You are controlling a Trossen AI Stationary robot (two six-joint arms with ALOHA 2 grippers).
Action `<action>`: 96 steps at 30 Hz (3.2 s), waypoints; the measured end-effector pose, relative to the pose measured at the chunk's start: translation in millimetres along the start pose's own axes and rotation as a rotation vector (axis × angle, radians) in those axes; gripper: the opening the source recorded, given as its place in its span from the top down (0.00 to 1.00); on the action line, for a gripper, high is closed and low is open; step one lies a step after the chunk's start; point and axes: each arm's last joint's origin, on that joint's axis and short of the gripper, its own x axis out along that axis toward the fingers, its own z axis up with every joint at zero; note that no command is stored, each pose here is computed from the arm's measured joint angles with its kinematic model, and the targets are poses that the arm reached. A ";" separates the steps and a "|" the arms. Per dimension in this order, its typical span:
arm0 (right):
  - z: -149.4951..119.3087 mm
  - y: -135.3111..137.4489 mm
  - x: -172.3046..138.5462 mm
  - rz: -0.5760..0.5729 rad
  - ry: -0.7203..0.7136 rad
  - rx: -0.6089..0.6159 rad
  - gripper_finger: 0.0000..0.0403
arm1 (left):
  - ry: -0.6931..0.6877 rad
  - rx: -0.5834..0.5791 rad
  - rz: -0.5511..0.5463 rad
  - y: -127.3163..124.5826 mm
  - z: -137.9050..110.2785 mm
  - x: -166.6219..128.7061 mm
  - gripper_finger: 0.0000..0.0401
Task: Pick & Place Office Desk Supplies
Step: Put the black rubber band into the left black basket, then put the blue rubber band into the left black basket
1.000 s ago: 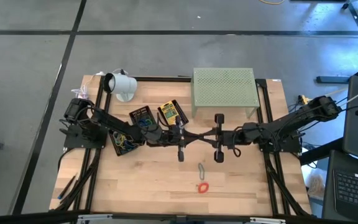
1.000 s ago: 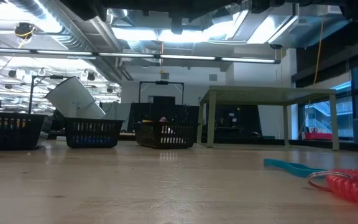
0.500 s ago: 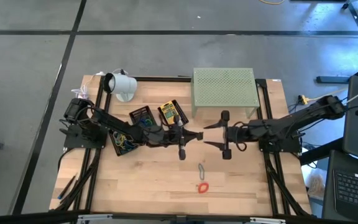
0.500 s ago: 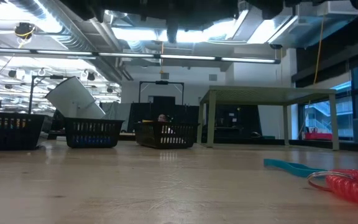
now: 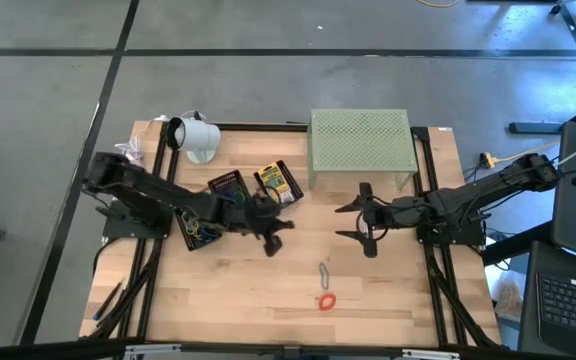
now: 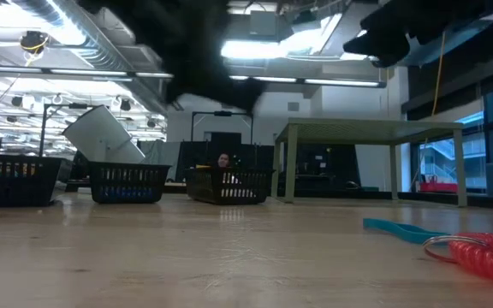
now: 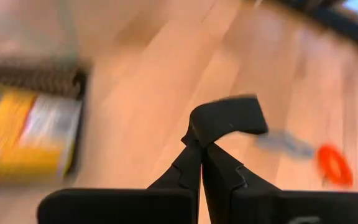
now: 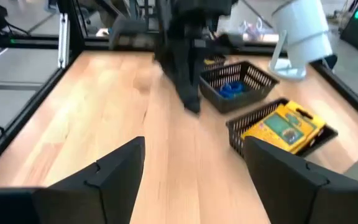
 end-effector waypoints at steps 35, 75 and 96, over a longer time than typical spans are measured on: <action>-7.3 -0.3 -0.3 0.006 0.074 0.037 0.39 | 0.666 -0.318 0.765 43.0 -67.2 -98.6 0.99; -61.8 33.4 51.9 0.256 0.388 -0.015 0.39 | 0.679 -0.337 0.509 16.5 -29.1 -81.9 0.74; -110.6 49.4 100.7 0.308 0.390 -0.170 0.39 | 0.209 -0.154 -0.060 -40.9 12.6 -64.9 0.75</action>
